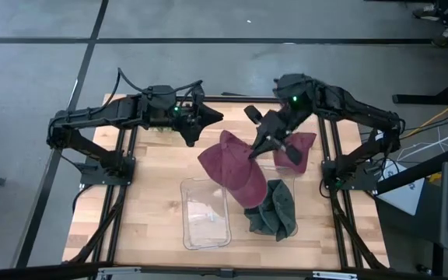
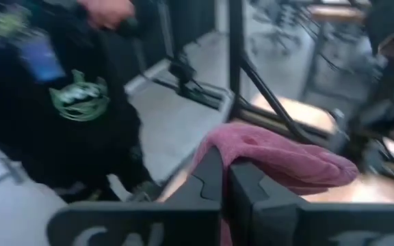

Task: Pick & Place hat
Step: Put the top pink cap into the left transparent bin

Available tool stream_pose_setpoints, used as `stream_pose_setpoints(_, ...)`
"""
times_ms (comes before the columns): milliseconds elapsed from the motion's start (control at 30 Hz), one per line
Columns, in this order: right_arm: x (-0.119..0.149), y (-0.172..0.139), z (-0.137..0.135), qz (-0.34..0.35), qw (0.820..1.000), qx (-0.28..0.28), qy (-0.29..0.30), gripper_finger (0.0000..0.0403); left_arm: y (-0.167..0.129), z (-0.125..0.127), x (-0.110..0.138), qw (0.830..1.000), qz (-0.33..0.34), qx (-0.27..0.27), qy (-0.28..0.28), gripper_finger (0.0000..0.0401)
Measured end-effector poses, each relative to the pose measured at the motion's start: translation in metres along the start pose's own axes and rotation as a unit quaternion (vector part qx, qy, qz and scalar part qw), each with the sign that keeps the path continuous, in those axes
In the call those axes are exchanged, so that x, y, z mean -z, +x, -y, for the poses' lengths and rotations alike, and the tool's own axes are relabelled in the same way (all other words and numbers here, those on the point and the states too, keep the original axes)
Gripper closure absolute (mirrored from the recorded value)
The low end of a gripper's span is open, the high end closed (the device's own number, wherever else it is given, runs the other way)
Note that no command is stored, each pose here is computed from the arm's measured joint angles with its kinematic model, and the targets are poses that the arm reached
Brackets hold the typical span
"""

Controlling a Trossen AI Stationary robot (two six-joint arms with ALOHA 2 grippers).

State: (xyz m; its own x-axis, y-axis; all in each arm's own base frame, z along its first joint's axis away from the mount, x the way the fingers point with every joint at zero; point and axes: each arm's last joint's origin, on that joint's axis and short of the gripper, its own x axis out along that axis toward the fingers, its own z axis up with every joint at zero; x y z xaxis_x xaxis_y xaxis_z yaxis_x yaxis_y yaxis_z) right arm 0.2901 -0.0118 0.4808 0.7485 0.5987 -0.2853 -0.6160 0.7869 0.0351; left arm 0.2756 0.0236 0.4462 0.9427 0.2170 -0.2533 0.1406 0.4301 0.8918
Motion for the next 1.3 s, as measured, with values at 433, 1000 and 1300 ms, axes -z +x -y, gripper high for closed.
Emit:
stream_pose_setpoints(433, -0.01, -0.032, 0.023, 0.099, 0.987, -0.123, -0.028, 0.0403, 0.004, 0.001, -0.021, 0.976, 0.065, -0.034, 0.203, 0.0368)
stream_pose_setpoints(1000, -0.012, -0.033, 0.023, 0.106, 0.984, -0.14, -0.022, 0.0403, 0.03, -0.002, -0.025, 0.957, 0.026, -0.103, 0.271, 0.0336)
stream_pose_setpoints(1300, -0.012, -0.033, 0.023, 0.106, 0.984, -0.14, -0.023, 0.0403, 0.023, 0.005, -0.043, 0.945, 0.08, -0.099, 0.302, 0.03)
